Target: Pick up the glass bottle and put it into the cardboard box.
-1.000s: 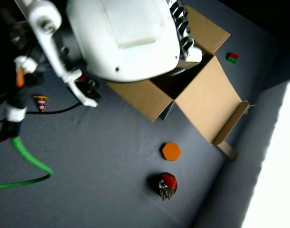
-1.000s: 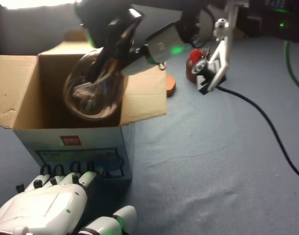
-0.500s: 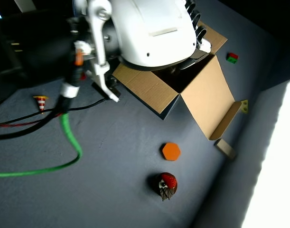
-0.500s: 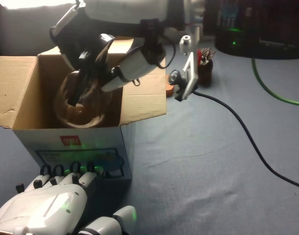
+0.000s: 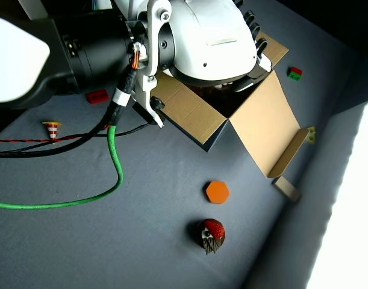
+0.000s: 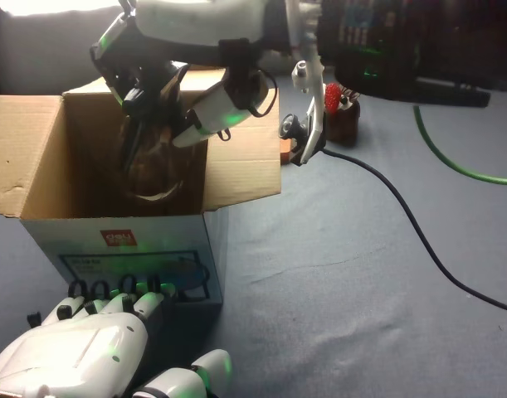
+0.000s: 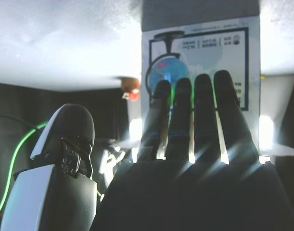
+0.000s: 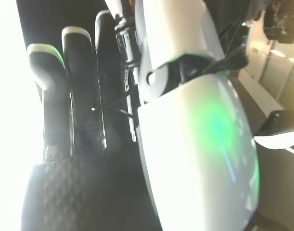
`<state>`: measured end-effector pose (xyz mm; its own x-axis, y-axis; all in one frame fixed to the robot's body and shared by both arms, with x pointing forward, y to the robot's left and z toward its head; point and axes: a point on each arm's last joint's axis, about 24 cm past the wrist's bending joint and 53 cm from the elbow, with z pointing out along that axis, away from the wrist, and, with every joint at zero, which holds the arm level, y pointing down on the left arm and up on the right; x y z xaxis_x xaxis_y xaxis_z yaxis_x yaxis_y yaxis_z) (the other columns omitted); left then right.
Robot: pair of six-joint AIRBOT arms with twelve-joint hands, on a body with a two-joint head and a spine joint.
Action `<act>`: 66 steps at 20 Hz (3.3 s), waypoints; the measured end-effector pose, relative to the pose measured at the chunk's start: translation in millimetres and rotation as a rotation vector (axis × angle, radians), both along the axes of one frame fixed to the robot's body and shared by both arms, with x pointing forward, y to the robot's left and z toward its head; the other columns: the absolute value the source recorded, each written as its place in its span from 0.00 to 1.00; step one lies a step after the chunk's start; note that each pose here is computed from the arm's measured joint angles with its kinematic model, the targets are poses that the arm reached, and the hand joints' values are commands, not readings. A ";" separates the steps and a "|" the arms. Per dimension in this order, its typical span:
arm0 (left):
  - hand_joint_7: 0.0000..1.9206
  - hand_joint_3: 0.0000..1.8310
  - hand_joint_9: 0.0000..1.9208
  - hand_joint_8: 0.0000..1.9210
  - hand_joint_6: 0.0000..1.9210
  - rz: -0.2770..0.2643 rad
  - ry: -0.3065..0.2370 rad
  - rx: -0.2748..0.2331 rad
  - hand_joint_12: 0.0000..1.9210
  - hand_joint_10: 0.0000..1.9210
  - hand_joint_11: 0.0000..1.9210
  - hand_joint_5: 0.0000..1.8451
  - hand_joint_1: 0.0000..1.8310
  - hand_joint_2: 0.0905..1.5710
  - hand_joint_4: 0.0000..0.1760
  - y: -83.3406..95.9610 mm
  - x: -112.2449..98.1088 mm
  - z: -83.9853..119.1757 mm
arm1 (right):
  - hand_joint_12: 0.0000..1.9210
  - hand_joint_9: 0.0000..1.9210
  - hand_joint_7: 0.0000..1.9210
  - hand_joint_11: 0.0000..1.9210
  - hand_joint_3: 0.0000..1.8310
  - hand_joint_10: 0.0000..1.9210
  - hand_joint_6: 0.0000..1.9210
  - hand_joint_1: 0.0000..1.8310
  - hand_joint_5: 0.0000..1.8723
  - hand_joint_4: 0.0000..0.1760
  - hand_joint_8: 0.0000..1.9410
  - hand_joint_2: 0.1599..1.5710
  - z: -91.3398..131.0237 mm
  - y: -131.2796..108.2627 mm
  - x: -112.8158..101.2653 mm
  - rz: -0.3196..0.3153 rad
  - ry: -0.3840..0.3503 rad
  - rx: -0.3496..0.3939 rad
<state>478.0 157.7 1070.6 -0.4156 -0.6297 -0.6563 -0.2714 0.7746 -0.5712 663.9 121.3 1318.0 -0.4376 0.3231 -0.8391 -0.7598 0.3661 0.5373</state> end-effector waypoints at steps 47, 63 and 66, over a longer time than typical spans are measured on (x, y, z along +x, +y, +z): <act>0.09 0.00 0.09 0.00 0.01 0.096 0.068 -0.052 0.29 0.00 0.00 0.10 0.00 0.80 0.00 -26.2 -14.0 70.6 | 0.26 0.00 0.11 0.00 0.00 0.26 0.18 0.40 0.01 0.00 0.01 0.60 -7.1 -151.7 -32.5 -0.272 0.310 0.081; 0.59 0.00 0.56 0.77 0.83 0.108 -0.062 -0.003 0.99 0.92 0.51 0.53 0.25 0.85 0.00 -21.1 15.1 142.0 | 1.00 0.59 0.61 0.62 0.06 1.00 0.87 0.28 0.56 0.00 0.86 0.85 -102.4 -221.8 -78.3 -0.661 0.614 -0.064; 0.67 0.00 0.68 1.00 1.00 0.107 -0.060 -0.010 1.00 1.00 0.70 0.64 0.30 0.92 0.00 -21.8 14.6 143.0 | 1.00 0.80 0.75 0.89 0.52 1.00 1.00 0.40 0.76 1.00 1.00 0.63 -102.2 -218.8 -80.3 -0.647 0.603 -0.079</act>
<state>492.7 135.9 1213.6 -0.3059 -0.6753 -0.6712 -0.3175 0.7370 -0.5967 583.7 -97.5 1215.8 -0.5637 0.6114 -0.5553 0.0127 0.6787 0.7343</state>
